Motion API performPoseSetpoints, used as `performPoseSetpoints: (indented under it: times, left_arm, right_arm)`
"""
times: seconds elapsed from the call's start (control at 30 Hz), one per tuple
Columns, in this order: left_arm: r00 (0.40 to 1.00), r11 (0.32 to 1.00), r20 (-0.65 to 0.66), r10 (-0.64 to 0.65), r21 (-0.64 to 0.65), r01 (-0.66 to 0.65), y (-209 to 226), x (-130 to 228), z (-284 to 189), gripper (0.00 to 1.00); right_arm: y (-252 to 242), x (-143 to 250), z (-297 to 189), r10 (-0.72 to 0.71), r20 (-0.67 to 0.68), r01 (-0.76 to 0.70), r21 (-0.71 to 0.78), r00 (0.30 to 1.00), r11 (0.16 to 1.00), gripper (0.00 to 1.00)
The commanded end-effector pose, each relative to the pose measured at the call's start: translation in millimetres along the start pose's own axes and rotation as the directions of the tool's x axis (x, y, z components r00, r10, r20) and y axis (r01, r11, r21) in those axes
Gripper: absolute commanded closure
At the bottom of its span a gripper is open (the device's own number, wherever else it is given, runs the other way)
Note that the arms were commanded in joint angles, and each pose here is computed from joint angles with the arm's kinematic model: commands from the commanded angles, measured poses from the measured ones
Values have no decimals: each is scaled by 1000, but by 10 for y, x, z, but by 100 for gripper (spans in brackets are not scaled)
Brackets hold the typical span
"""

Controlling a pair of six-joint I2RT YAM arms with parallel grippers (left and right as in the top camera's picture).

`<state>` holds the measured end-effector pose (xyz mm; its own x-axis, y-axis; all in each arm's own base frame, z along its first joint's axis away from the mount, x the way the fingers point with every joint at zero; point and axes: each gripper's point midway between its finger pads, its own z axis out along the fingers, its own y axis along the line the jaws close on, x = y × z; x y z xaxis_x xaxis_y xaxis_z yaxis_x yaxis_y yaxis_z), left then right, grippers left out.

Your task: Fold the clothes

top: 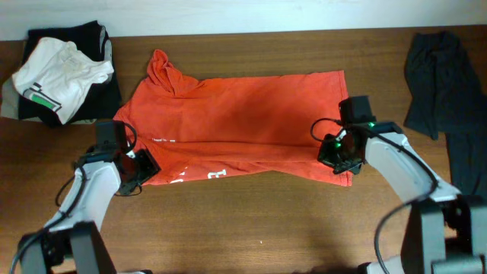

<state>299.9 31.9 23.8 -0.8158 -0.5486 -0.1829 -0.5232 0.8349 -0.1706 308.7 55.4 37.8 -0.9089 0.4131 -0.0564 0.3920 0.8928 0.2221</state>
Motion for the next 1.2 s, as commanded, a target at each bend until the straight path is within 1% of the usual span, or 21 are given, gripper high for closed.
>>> performPoseSetpoints:
  times: [0.0,0.07,0.13,0.23,0.3,0.37,0.43,0.57,0.63,0.73,0.83,0.9,0.97,1.0,1.03,1.07,1.1,1.17]
  left_arm:
    - [1000,999,-15,11,-42,-12,62,-21,112,56]
    - [1000,998,-29,9,-62,-11,100,6,149,59]
    - [999,996,-35,9,-91,-12,154,18,178,67]
    - [999,990,-50,-9,-143,2,291,39,215,74]
    - [998,985,-55,-32,-171,22,395,37,220,81]
    - [996,974,-45,-81,-217,69,566,14,196,87]
    - [991,961,-39,-127,-250,114,732,-1,170,89]
    - [976,943,-51,-212,-273,191,937,34,132,98]
    - [969,935,-55,-240,-281,216,1015,43,114,99]
    - [964,928,-57,-259,-290,232,1059,12,56,99]
    - [964,929,-54,-262,-284,237,1010,-121,-86,99]
    - [964,934,-50,-261,-264,239,939,-232,-221,99]
    - [968,949,-39,-250,-209,236,789,-347,-390,99]
    - [979,968,-25,-201,-159,194,660,-412,-476,99]
    - [991,986,-10,-132,-104,130,517,-465,-528,99]
    - [1000,999,4,-19,-28,19,309,-495,-568,99]
    - [999,999,6,52,10,-52,172,-482,-573,99]
    - [993,992,-10,121,21,-121,37,-415,-528,99]
  right_arm:
    - [-95,141,260,7,-92,-3,41,996,999,96]
    - [-144,187,372,16,-127,-8,63,992,998,96]
    - [-178,222,441,23,-152,-11,77,988,997,96]
    - [-231,238,480,35,-161,-18,102,986,995,96]
    - [-335,242,464,111,-147,-87,162,983,983,96]
    - [-487,240,434,171,-123,-139,236,978,962,96]
    - [-656,230,388,231,-101,-192,295,968,936,96]
    - [-801,188,347,256,-92,-215,319,962,923,96]
    - [-915,158,308,271,-72,-230,351,960,908,96]
    - [-991,136,240,289,-56,-250,363,956,897,96]
    - [-990,62,90,279,-20,-252,371,960,894,96]
    - [-937,3,22,247,-12,-228,352,969,908,96]
    - [-874,-45,-2,200,-23,-182,324,979,928,96]
    - [-869,-54,-1,200,-21,-183,322,980,929,96]
    - [-866,-60,0,200,-18,-183,320,980,929,96]
    - [-854,-69,5,199,-16,-184,314,980,932,96]
    - [-835,-80,12,199,-15,-186,303,980,935,96]
    - [-797,-91,24,201,-16,-188,282,979,941,96]
